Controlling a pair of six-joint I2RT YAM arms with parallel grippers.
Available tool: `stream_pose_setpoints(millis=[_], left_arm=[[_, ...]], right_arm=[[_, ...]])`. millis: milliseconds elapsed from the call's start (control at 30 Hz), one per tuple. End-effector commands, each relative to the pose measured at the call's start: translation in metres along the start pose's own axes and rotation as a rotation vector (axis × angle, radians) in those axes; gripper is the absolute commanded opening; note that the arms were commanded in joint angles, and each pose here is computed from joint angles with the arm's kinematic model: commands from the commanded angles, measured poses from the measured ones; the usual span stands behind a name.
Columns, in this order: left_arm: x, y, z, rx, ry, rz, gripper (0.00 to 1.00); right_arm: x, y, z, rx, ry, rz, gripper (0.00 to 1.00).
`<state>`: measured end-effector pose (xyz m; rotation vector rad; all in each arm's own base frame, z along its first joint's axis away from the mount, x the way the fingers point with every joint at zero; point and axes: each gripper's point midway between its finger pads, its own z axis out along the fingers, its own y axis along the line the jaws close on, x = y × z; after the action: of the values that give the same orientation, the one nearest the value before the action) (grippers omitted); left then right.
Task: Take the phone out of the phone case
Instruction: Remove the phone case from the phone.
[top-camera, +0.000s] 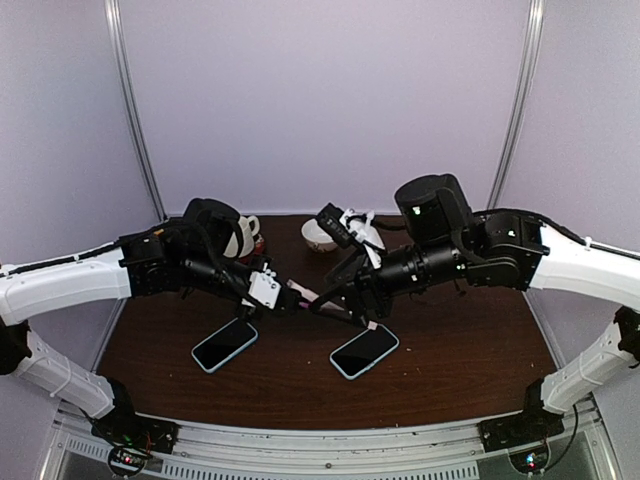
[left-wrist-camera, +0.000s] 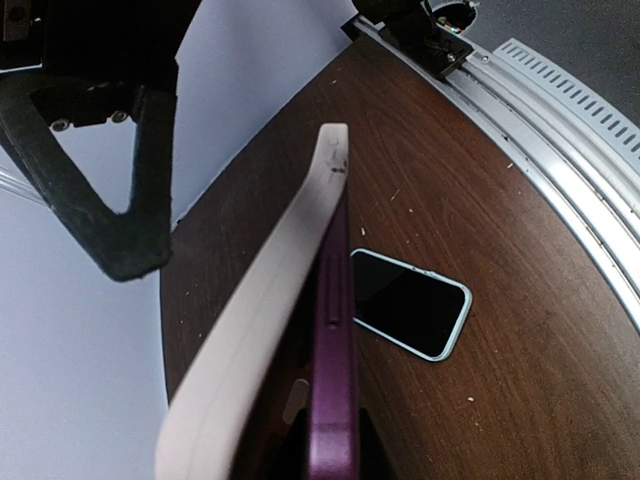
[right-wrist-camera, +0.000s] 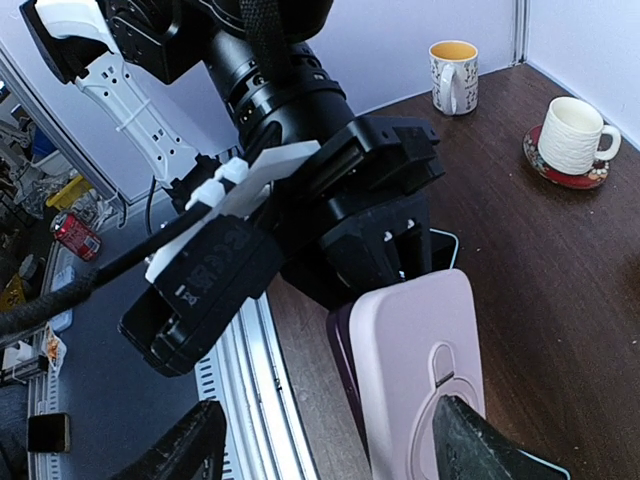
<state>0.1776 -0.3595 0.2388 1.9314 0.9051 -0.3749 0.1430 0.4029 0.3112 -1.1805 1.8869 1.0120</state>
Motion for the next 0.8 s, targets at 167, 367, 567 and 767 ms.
stream_pose_setpoints(millis=[167, 367, 567, 767], left_arm=[[-0.036, 0.017, -0.016, -0.060, -0.153, 0.039, 0.00], [-0.039, 0.012, -0.016, -0.044, -0.163, 0.044, 0.00], [-0.041, 0.012, -0.017, -0.045, -0.168, 0.048, 0.00], [-0.041, 0.011, -0.017, -0.045, -0.168, 0.045, 0.00]], right_arm=[[-0.015, 0.002, 0.011, 0.034, -0.018, -0.009, 0.61], [-0.016, 0.002, 0.017, 0.030, -0.009, -0.008, 0.51], [-0.015, -0.007, 0.022, 0.075, 0.009, -0.014, 0.50], [-0.013, -0.013, 0.026, 0.104, 0.028, -0.009, 0.48]])
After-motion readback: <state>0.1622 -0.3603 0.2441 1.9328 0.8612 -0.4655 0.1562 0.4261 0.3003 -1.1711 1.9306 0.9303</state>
